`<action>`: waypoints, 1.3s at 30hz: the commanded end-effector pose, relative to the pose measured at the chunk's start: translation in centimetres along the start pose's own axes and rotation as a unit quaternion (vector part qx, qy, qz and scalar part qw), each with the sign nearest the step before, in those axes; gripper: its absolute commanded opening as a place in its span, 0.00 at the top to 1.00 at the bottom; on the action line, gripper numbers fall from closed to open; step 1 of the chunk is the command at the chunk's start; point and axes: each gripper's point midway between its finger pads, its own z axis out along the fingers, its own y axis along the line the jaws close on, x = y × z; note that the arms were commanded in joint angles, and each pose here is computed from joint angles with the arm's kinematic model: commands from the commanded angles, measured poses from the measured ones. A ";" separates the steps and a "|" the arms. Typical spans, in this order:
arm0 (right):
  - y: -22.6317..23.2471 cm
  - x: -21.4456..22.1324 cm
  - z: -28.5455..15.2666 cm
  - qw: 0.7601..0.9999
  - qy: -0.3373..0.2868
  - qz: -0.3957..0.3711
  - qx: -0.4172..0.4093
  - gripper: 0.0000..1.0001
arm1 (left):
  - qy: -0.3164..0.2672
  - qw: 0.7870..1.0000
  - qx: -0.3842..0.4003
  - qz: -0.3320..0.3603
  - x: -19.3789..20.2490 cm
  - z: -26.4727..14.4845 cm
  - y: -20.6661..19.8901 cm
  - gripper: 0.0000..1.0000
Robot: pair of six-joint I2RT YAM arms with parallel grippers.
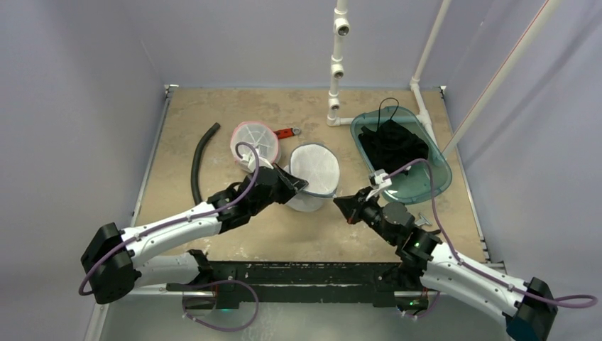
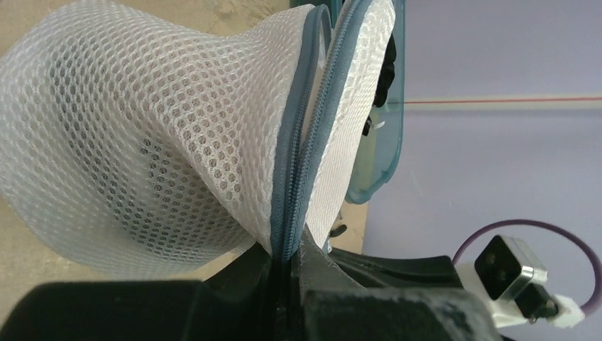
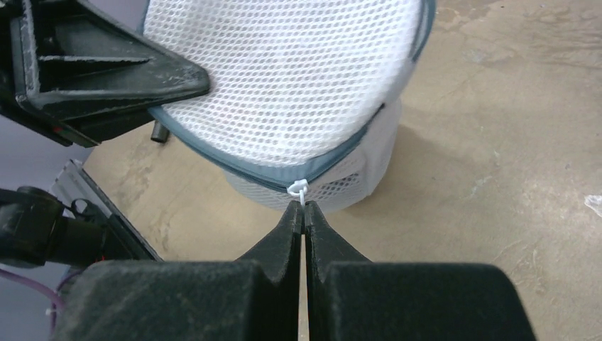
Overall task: Unzip the laundry bag and remove the bra
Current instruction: Unzip the laundry bag at the center of the board.
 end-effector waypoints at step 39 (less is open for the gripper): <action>-0.3 1.4 0.4 1.000 0.005 -0.005 -0.011 1.00 | 0.057 0.998 0.024 0.001 2.2 -2.7 0.3 0.31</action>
